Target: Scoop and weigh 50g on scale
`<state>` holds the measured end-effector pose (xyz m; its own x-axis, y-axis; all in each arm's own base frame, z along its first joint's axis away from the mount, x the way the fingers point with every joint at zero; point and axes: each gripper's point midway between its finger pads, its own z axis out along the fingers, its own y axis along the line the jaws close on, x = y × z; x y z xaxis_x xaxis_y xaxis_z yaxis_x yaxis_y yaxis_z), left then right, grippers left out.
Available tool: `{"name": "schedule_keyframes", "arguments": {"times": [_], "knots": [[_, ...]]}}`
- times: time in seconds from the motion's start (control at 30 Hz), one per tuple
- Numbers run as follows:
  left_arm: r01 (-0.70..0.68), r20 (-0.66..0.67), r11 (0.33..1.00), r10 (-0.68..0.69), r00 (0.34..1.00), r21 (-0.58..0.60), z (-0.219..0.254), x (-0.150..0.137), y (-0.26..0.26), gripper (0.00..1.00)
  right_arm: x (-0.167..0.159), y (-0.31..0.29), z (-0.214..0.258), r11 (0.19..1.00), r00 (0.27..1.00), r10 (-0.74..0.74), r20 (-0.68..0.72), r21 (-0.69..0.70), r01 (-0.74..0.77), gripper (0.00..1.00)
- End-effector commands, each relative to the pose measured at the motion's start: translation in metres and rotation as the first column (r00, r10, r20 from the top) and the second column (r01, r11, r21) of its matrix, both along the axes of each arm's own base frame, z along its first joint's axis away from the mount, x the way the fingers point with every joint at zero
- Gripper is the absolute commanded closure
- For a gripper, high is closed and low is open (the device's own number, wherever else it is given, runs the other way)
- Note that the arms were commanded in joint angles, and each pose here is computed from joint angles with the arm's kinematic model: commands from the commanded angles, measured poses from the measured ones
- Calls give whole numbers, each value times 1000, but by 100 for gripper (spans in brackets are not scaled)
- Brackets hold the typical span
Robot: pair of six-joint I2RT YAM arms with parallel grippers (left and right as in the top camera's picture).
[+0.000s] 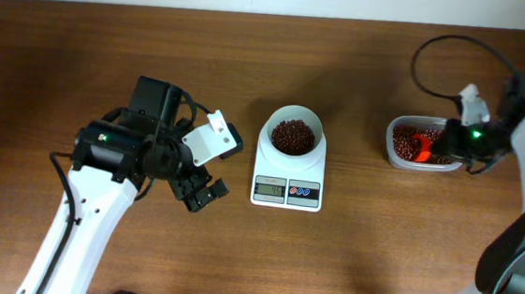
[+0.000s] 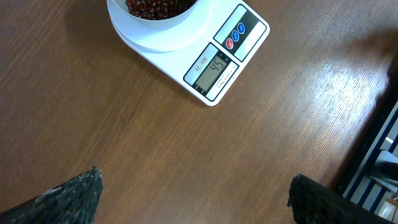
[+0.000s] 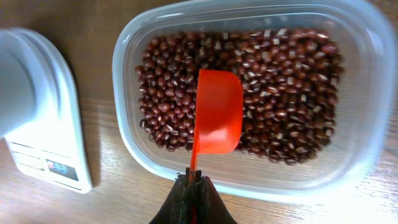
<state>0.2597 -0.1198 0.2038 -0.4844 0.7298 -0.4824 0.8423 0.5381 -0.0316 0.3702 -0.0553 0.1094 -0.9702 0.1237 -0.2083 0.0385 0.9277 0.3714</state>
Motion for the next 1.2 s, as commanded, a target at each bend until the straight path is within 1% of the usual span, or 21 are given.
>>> {"name": "schedule_keyframes", "arguments": {"times": [0.0, 0.13, 0.27, 0.43, 0.57, 0.73, 0.8, 0.9, 1.03, 1.1, 1.17], "knots": [[9, 16, 1000, -8, 1000, -14, 4, -2, -1, 1, -3, -7, 2, 992, 998, -61, 4, 109, 60, 96], [9, 16, 1000, -8, 1000, -14, 4, -2, -1, 1, -3, -16, 11, 979, 994, -103, 39, 182, 94, 96], [9, 16, 1000, -8, 1000, -14, 4, -2, -1, 1, -7, -27, 17, 960, 987, -153, 43, 244, 138, 96], [9, 16, 1000, -8, 1000, -14, 4, -2, -1, 1, -8, -43, 29, 921, 970, -229, 78, 340, 190, 96], [9, 16, 1000, -8, 1000, -14, 4, -2, -1, 1, -4, -44, 46, 873, 956, -267, 125, 451, 185, 96], [9, 16, 1000, -8, 1000, -14, 4, -2, -1, 1, 2, -30, 62, 828, 950, -264, 164, 544, 136, 96], [9, 16, 1000, -8, 1000, -14, 4, -2, -1, 1, 5, -22, 67, 815, 952, -251, 176, 568, 110, 96], [9, 16, 1000, -8, 1000, -14, 4, -2, -1, 1, 9, -3, 68, 818, 963, -204, 177, 571, 68, 96], [9, 16, 1000, -8, 1000, -14, 4, -2, -1, 1, 13, 38, 70, 813, 978, -103, 183, 582, -23, 96], [9, 16, 1000, -8, 1000, -14, 4, -2, -1, 1, 14, 74, 72, 803, 982, -15, 190, 587, -102, 96], [9, 16, 1000, -8, 1000, -14, 4, -2, -1, 1, 13, 94, 72, 798, 980, 37, 196, 585, -147, 96]]}}
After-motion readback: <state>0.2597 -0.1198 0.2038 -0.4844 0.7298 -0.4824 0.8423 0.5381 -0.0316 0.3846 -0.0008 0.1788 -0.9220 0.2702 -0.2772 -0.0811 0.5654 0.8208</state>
